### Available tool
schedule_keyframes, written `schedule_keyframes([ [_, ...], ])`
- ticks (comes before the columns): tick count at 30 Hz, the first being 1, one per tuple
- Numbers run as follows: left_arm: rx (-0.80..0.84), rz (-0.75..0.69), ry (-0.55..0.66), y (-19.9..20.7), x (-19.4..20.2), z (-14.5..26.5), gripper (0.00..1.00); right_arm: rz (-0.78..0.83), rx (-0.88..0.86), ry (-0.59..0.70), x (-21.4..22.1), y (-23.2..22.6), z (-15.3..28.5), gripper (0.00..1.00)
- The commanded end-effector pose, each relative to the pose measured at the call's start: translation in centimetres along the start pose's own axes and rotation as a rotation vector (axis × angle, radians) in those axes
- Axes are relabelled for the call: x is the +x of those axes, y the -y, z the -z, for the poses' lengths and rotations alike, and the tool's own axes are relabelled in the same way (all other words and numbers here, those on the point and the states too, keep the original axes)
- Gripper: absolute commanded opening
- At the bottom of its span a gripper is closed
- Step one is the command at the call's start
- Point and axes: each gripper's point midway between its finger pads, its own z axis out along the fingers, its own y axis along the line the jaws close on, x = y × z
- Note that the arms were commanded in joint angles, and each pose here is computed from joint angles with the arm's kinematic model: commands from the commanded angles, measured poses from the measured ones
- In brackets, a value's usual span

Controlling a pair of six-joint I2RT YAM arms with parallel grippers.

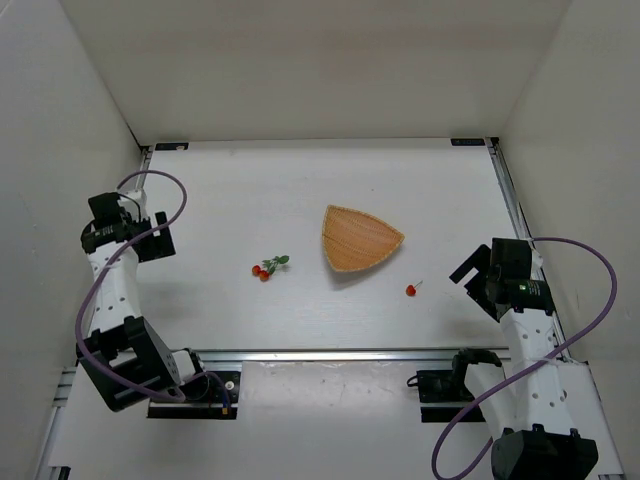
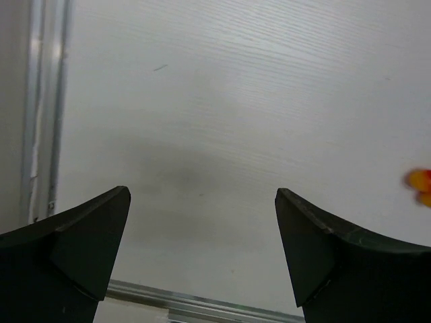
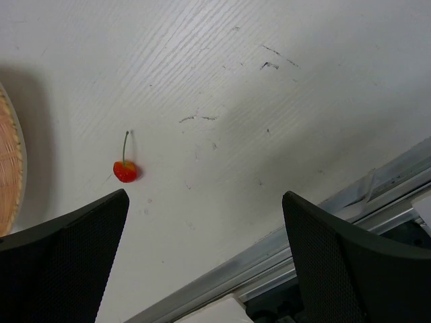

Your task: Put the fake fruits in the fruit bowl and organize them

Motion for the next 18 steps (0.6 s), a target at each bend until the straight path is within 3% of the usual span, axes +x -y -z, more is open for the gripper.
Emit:
schedule_keyframes([
  [1,0.239,-0.08,0.067,4.0,-0.5,1.8,1.0,0.011,-0.007,0.004,-0.2,-0.1,0.2,0.99],
  [5,0.456,-0.297,0.09,9.2,-0.1,3.3,1.0,0.013,0.003,-0.01,0.1,0.1,-0.1,0.99],
  [13,0.328,-0.885,-0.096,16.1,6.6,0.8,1.0,0.009,0.013,-0.054,0.8,0.0,-0.8,0.99],
  [18,0.308,-0.985,-0.077,18.9,7.5,-0.6,1.0,0.01,0.011,-0.067,1.1,0.1,-1.0,0.99],
])
